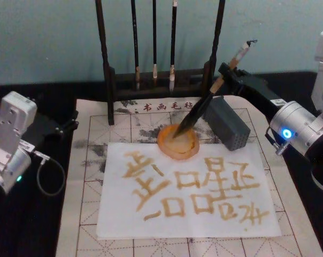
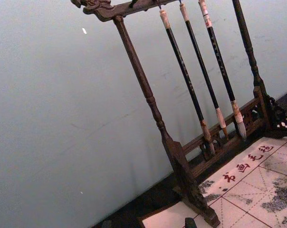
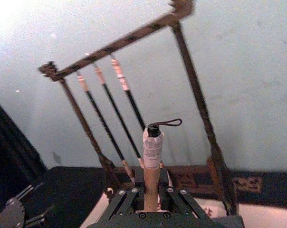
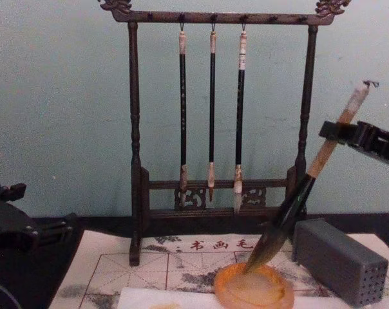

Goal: Pick up the brush from the inkstone, write on the paper, then place the brush back to its original position.

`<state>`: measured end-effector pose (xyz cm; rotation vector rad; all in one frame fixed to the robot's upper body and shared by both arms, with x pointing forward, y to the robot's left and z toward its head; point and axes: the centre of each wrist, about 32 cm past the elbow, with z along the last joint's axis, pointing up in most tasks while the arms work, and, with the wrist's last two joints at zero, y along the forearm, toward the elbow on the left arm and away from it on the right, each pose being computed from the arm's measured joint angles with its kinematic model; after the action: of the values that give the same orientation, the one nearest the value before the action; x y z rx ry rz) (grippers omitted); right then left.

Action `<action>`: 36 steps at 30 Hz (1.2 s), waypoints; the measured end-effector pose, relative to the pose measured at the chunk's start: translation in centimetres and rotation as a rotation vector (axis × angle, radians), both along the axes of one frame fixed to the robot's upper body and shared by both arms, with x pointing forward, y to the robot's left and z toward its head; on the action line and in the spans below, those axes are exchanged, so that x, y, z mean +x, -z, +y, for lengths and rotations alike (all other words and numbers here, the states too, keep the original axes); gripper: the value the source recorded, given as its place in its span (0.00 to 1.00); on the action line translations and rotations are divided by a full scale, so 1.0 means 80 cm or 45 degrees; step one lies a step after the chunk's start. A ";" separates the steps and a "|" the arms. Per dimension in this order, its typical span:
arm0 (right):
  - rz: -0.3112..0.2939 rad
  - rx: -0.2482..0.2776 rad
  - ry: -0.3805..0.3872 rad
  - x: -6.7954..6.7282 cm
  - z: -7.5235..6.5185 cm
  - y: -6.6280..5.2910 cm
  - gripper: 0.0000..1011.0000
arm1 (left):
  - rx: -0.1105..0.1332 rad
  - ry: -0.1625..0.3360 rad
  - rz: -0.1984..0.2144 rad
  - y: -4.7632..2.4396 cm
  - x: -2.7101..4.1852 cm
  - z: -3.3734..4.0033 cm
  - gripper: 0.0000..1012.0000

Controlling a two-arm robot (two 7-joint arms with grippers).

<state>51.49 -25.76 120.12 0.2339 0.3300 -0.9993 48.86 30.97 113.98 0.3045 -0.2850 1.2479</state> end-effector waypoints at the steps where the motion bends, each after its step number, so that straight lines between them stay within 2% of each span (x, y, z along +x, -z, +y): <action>1: -0.016 -0.009 -0.006 -0.001 0.001 -0.001 0.19 | 0.000 0.000 0.000 0.0000 0.0000 0.0000 0.99; 7: -0.118 -0.066 -0.058 -0.011 0.004 -0.001 0.19 | 0.000 0.000 0.000 0.0000 0.0000 0.0000 0.99; 9: -0.180 -0.097 -0.091 -0.018 0.007 -0.001 0.19 | 0.000 0.000 0.000 0.0000 0.0000 0.0000 0.99; 14: -0.252 -0.137 -0.139 -0.027 0.011 0.000 0.19 | 0.000 0.000 0.000 0.0000 0.0000 0.0000 0.99; 29: -0.360 -0.229 -0.281 -0.053 0.021 0.015 0.19 | 0.000 0.000 0.000 0.0000 0.0000 0.0000 0.99; 36: -0.400 -0.273 -0.330 -0.059 0.024 0.020 0.19 | 0.000 0.000 0.000 0.0000 0.0000 0.0000 0.99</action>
<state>46.77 -23.87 118.55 0.1452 -0.0345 -0.7210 48.86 30.97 113.98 0.3045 -0.2850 1.2480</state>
